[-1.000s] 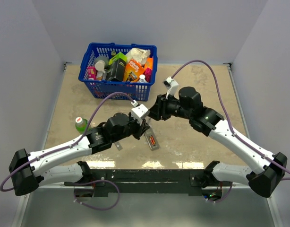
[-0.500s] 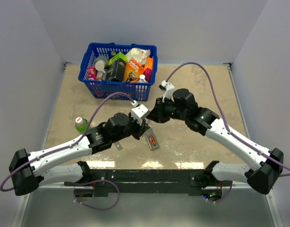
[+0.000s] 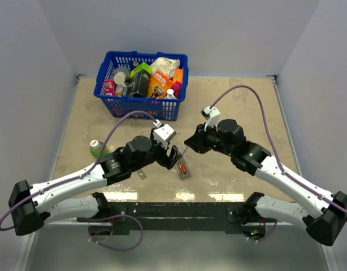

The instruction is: Unload the batteries from the remote control

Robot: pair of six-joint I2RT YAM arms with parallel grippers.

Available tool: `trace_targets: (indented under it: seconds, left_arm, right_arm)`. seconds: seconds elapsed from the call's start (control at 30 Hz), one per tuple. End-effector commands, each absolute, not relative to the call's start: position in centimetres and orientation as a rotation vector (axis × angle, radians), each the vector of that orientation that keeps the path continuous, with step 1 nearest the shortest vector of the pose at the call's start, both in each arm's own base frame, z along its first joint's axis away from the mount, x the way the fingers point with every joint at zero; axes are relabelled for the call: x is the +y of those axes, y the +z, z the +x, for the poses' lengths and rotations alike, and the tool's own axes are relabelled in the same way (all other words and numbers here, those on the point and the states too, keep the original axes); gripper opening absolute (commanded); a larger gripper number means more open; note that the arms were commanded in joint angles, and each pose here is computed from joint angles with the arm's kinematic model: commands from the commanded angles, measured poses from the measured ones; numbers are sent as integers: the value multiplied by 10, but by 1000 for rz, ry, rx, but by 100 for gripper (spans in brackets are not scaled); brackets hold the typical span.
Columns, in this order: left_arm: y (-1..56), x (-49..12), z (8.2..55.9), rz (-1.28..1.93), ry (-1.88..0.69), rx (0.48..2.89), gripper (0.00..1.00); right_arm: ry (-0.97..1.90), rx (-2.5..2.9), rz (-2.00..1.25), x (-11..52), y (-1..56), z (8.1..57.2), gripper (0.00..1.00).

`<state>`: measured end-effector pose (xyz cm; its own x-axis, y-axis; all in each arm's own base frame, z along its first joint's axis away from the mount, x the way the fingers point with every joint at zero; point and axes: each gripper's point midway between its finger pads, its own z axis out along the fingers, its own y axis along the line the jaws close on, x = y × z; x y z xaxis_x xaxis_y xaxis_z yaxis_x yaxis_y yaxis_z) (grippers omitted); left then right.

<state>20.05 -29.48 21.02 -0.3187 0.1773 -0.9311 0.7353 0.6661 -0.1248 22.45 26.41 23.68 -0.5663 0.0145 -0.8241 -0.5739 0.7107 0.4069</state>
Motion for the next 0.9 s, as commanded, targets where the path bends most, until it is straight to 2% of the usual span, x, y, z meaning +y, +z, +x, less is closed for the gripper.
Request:
trace_targets:
  seconds: [0.0,0.1,0.3,0.47,0.87]
  left_arm:
    - [232,-288,205,645,-682,1778,80]
    - [234,-284,207,602,-681,1788,86]
    - [229,-282,210,518,-728,1847,92]
    - [214,-286,217,438,-754,1961,92]
    - [160,-269,242,177,-751,2205,82]
  right_arm:
    - [820,1880,-413,258,241,234,0]
    - [807,1862,-433,255,223,232,0]
    - [828,1740,-433,249,218,228,0]
    - [816,1704,-431,243,215,226,0]
    - [760,1779,-393,241,194,236,0]
